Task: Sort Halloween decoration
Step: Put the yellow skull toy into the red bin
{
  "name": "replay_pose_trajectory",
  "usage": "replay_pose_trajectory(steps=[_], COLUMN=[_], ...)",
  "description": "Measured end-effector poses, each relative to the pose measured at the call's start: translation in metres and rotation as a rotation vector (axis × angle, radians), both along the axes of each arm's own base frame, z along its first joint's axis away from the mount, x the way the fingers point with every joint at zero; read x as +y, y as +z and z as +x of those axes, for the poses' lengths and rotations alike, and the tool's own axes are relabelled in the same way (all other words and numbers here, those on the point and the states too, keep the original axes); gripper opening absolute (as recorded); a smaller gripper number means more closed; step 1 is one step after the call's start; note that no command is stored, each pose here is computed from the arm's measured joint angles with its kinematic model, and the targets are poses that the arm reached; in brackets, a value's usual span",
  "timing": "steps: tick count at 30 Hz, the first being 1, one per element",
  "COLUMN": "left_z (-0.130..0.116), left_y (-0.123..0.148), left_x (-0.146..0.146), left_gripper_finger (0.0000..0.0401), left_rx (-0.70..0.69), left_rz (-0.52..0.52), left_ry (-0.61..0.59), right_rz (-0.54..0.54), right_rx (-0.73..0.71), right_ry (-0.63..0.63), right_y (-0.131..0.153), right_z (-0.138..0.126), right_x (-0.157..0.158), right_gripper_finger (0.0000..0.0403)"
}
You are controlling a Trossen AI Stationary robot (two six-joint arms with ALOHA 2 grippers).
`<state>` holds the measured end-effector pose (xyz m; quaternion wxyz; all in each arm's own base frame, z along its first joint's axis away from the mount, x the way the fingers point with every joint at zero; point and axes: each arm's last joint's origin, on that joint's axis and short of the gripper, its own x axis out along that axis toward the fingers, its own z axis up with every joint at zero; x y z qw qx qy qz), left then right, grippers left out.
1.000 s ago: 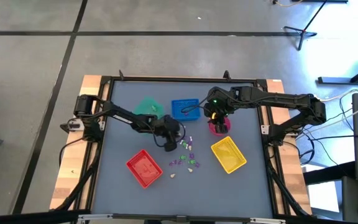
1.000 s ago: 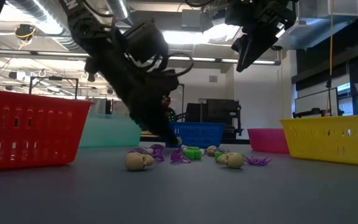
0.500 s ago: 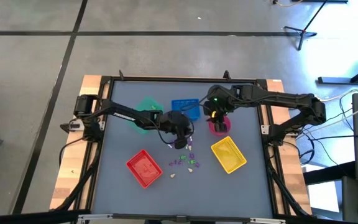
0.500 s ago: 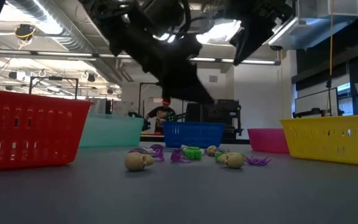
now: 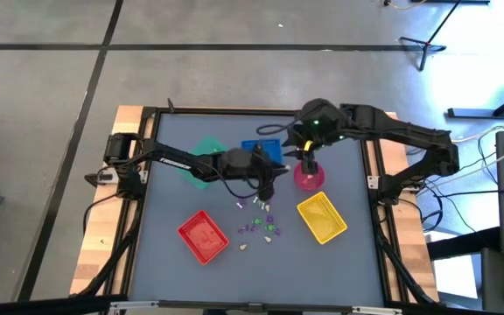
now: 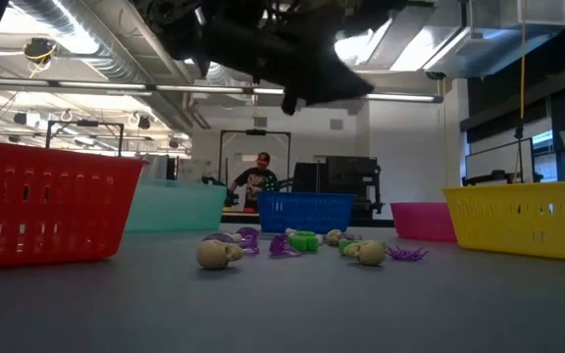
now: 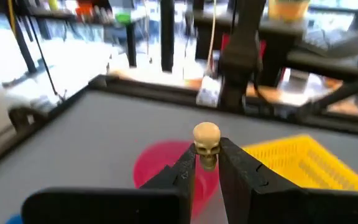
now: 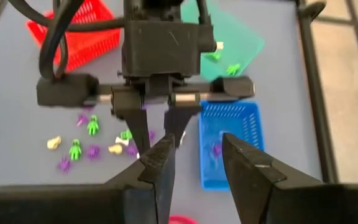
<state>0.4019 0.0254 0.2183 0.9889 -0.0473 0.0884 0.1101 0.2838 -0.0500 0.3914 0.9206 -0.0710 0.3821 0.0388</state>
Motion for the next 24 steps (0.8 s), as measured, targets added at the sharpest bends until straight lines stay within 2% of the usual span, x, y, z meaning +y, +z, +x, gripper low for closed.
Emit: replay_pose_trajectory(steps=[7, 16, 24], left_z=[0.006, 0.046, 0.080], left_y=[0.001, -0.034, -0.063], left_x=[0.001, 0.003, 0.006], left_gripper_finger=[0.0040, 0.0040, 0.0040], left_rx=[-0.123, -0.080, -0.038], left_rz=[0.024, 0.024, 0.116], left_ry=[0.025, 0.030, 0.018], right_rz=[-0.021, -0.025, -0.024], right_rx=[-0.075, -0.089, -0.089], right_ry=[0.007, 0.006, 0.005], right_y=[0.023, 0.027, 0.027], right_z=[-0.003, -0.004, -0.004], right_x=[0.001, 0.001, 0.001], right_gripper_finger=[0.0131, 0.0131, 0.0131])
